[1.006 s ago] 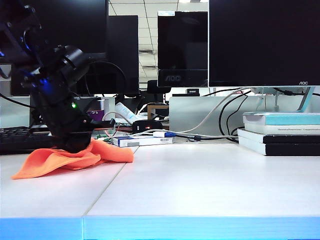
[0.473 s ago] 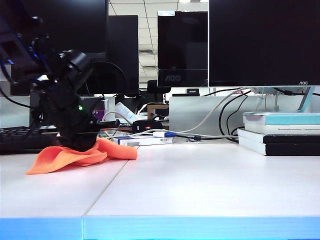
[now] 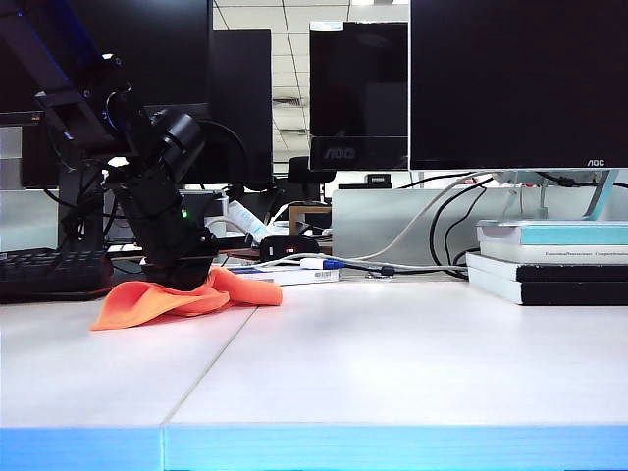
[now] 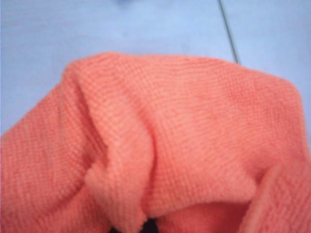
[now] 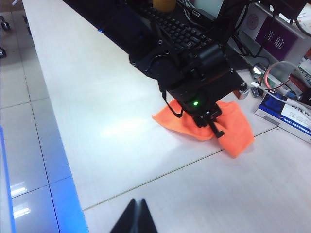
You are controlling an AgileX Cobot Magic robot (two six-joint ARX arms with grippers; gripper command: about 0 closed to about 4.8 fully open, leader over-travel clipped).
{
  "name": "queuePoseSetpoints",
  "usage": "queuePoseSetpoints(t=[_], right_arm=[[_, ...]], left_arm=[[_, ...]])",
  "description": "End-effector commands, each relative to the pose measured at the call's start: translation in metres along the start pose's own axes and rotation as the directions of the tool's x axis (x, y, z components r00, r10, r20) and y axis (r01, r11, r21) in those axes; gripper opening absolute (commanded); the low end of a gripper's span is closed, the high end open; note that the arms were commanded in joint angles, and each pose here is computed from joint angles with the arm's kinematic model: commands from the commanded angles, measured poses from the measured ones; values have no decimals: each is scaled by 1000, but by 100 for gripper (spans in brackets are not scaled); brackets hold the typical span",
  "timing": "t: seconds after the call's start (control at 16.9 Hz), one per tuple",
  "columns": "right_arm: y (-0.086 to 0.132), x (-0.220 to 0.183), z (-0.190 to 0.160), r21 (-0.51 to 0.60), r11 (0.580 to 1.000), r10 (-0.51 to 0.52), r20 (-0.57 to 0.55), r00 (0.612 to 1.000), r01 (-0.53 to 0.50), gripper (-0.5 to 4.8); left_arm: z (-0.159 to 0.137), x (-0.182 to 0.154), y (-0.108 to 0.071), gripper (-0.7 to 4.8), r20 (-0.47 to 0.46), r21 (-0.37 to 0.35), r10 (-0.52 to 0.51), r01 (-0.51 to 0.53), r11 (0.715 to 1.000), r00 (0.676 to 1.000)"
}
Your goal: Wipe the table from back to front using the rag.
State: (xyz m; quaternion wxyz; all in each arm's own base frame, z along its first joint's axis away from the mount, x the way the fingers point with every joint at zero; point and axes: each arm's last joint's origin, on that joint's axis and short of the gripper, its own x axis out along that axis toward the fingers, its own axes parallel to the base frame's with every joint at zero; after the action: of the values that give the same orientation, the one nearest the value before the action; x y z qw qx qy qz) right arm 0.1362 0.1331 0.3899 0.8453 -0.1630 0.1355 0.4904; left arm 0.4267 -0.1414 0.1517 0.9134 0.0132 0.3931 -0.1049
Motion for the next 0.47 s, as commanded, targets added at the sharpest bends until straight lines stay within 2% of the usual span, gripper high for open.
queuePoseSetpoints(t=[0.06,0.36,0.47], right_arm=[[0,-2,2,6,1000,1,10,1000,-1,-1],[0,-2,2,8,1000,0,10,1000,0,-1],[0,-2,2,8,1000,0,11,1000,0,-1]], left_arm=[[-8,13,12,-6,-82,-48,35,-39,998,996],[12,20,24,-6,-48,-67,50,-53,996,998],[22,29,23,-6,-38,-42,51,-53,998,998]])
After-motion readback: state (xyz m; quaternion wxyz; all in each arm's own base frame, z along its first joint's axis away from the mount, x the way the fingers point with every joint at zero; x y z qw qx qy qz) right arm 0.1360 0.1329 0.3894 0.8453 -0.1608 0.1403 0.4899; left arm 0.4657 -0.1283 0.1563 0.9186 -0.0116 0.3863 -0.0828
